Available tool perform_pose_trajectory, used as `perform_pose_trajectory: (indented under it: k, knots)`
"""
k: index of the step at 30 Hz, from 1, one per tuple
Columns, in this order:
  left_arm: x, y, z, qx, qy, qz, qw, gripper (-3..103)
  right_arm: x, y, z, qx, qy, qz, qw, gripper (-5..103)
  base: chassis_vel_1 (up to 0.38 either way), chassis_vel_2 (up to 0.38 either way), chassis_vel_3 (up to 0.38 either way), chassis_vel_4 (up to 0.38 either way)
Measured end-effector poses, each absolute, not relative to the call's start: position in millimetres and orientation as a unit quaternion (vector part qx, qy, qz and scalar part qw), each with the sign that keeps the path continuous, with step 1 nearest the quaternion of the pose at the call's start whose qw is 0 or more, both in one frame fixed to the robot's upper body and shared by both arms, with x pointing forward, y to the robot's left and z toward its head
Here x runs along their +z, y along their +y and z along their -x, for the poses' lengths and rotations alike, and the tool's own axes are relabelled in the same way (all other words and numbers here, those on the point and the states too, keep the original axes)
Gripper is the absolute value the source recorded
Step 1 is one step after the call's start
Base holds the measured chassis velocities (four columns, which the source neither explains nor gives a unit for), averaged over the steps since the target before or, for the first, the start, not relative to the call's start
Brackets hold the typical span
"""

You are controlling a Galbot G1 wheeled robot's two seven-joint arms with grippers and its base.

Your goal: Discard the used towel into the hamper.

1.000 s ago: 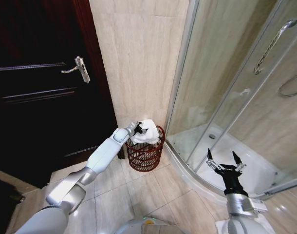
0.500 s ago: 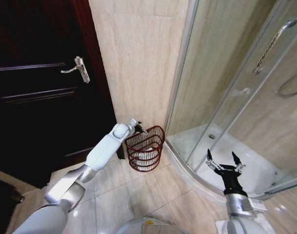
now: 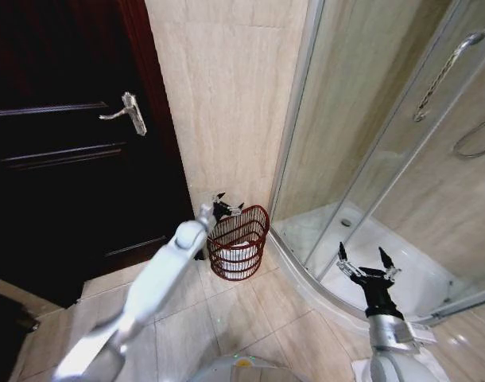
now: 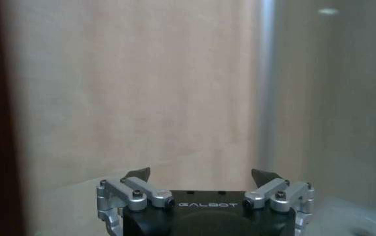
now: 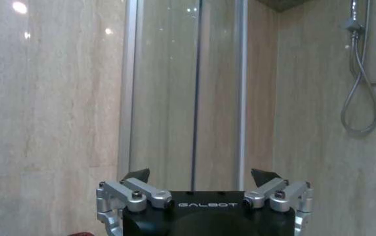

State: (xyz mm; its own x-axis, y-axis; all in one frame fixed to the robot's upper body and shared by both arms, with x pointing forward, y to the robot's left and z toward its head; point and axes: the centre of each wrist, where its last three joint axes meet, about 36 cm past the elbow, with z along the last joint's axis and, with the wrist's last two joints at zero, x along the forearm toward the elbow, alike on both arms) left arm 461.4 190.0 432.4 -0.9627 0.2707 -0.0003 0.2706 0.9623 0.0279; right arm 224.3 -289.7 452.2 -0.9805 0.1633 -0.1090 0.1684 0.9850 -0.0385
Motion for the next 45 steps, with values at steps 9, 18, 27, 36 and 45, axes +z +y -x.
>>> perform_pose_trajectory:
  k: [9, 18, 27, 36, 45]
  knots:
    - [395.4, 222.5, -373.1, 0.026, 0.998, 0.035, 0.038, 100, 446.4, -290.0, -226.0, -0.032, 0.996, -0.076, 0.045, 100, 0.000, 0.000, 0.000, 0.000]
    - [384.3, 256.0, -309.6, 0.019, 0.996, 0.080, 0.030, 100, 443.8, -285.0, -224.4, -0.047, 0.996, -0.063, 0.042, 100, 0.000, 0.000, 0.000, 0.000]
    - [388.7, 259.9, -303.1, 0.023, 0.998, 0.050, 0.032, 100, 449.6, -284.6, -220.3, -0.056, 0.996, -0.060, 0.041, 100, 0.000, 0.000, 0.000, 0.000]
    - [388.7, 261.5, -295.2, 0.032, 0.998, 0.038, 0.026, 100, 453.9, -286.0, -217.2, -0.055, 0.996, -0.064, 0.038, 100, 0.000, 0.000, 0.000, 0.000]
    - [387.7, 265.4, -295.7, 0.039, 0.999, 0.031, 0.023, 100, 451.5, -287.0, -217.1, -0.051, 0.996, -0.065, 0.037, 100, 0.005, -0.004, -0.005, 0.006]
